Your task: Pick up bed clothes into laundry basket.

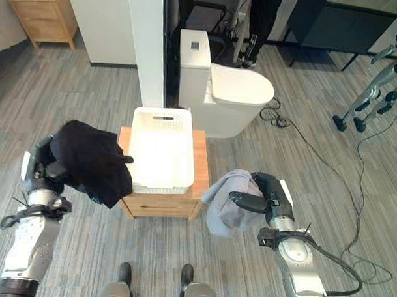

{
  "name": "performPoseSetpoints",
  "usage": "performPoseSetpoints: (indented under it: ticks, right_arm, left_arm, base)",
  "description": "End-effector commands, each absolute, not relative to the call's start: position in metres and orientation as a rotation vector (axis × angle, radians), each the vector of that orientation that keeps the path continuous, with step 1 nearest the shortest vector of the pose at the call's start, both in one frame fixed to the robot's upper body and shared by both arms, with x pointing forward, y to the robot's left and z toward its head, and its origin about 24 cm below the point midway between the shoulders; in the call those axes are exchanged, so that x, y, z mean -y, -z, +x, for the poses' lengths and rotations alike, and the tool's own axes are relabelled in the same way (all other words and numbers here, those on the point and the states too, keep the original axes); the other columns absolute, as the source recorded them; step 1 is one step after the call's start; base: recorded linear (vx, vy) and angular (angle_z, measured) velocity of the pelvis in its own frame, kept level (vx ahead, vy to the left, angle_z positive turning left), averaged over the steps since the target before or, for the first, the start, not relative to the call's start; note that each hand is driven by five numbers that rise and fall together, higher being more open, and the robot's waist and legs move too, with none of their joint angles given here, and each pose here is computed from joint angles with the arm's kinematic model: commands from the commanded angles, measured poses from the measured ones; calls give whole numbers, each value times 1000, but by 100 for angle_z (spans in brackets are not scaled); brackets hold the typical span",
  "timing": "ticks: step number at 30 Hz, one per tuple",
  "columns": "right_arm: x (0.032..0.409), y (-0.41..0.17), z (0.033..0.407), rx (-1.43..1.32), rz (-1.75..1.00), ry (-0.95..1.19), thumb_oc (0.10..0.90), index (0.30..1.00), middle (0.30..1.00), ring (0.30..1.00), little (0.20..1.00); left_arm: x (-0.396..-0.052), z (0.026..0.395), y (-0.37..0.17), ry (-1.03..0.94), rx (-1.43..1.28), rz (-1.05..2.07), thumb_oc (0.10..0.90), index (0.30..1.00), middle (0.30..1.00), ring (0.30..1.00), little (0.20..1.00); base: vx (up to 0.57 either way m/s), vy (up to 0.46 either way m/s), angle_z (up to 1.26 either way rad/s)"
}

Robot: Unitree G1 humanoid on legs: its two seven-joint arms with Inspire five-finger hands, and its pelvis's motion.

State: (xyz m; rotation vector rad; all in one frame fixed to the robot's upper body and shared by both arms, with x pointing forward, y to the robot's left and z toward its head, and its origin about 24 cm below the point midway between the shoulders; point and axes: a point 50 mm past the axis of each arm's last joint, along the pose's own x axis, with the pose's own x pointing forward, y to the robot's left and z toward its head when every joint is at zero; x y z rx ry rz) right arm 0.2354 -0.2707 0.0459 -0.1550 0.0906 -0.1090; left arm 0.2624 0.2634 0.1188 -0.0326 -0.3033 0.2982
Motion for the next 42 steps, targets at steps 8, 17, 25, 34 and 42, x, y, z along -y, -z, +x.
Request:
performPoseSetpoints:
  ticks: [8, 17, 25, 34, 42]
  right_arm:
    - [241, -89, 256, 155, -142, -44, 400, 300, 300, 300, 300]
    - [234, -66, 245, 66, -92, -87, 400, 300, 300, 300, 300]
    - [223, -56, 241, 32, -73, -151, 400, 300, 300, 300, 300]
    - [222, -39, 225, -41, -46, -166, 400, 300, 300, 300, 300]
    - [218, -32, 219, -65, -35, -192, 400, 300, 300, 300, 300]
  left_arm:
    - [-242, 287, -359, -133, 1096, 370, 400, 300, 300, 300, 300]
    - [-227, 319, -394, -99, 983, 629, 400, 300, 300, 300, 300]
    - [-231, 344, -400, -159, 817, 912, 400, 300, 300, 300, 300]
    - [-228, 348, -410, -173, 780, 1088, 400, 300, 300, 300, 300]
    - [-222, 351, -404, -142, 777, 1130, 400, 300, 300, 300, 300]
  base:
    - [37, 47, -6]
    - [18, 24, -4]
    - [10, 31, -20]
    - [17, 23, -9]
    - [10, 19, -3]
